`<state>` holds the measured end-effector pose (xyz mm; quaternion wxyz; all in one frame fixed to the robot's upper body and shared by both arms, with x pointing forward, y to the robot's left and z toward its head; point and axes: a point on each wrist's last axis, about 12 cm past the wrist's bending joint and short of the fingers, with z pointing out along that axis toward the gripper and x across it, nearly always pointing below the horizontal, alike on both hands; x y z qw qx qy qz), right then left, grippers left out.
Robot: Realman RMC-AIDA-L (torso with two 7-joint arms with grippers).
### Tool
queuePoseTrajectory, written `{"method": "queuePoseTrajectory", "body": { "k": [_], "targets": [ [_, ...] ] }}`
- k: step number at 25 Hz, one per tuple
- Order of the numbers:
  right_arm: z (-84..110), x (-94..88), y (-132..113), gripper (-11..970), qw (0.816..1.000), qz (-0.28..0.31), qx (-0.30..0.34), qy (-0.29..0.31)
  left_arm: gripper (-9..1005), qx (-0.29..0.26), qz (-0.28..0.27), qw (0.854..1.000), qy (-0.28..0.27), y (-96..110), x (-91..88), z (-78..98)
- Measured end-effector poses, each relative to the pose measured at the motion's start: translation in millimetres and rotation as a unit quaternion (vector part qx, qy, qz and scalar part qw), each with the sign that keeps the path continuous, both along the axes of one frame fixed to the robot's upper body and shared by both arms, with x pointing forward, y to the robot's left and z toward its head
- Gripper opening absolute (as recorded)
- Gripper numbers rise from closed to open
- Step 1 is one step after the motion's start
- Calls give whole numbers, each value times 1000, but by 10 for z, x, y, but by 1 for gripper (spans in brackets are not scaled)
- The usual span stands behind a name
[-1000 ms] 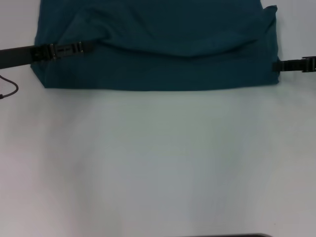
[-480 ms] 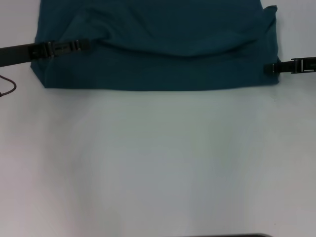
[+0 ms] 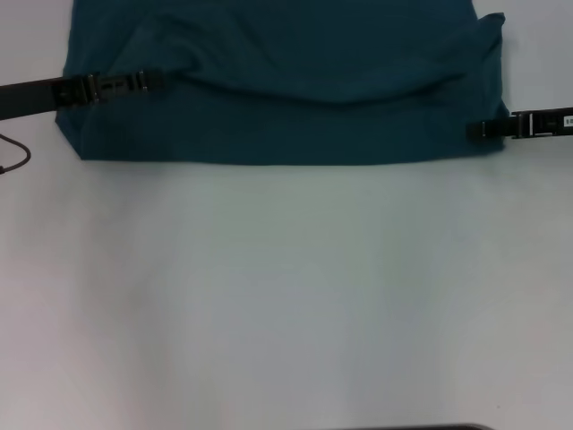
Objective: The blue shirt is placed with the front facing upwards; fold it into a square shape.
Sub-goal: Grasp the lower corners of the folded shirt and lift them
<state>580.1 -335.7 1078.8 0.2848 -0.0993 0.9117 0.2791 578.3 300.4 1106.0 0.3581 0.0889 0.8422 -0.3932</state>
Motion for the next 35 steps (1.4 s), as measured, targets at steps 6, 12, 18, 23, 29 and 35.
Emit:
{"method": "queuePoseTrajectory", "body": {
  "k": [6, 12, 18, 23, 29, 35],
  "targets": [
    [-3, 3, 16, 418, 1000, 6, -3, -3, 884, 1, 4, 1000, 1, 8, -2, -16],
    [-10, -5, 6, 139, 1000, 3, -3, -3, 884, 1, 6, 1000, 4, 21, -15, -30],
    [-17, -9, -4, 65, 1000, 1, -4, -3, 884, 9, 18, 1000, 4, 63, -22, -63],
    [-21, -17, -18, 38, 1000, -3, -3, -3, 885, 18, 28, 999, 5, 91, -27, -102],
    [-11, -17, -29, 33, 1000, -3, -4, -4, 885, 41, 61, 997, 14, 169, -5, -200],
    [-10, -20, -30, 33, 1000, -2, -3, -4, 885, 76, 84, 993, 21, 220, 13, -301]
  ]
}}
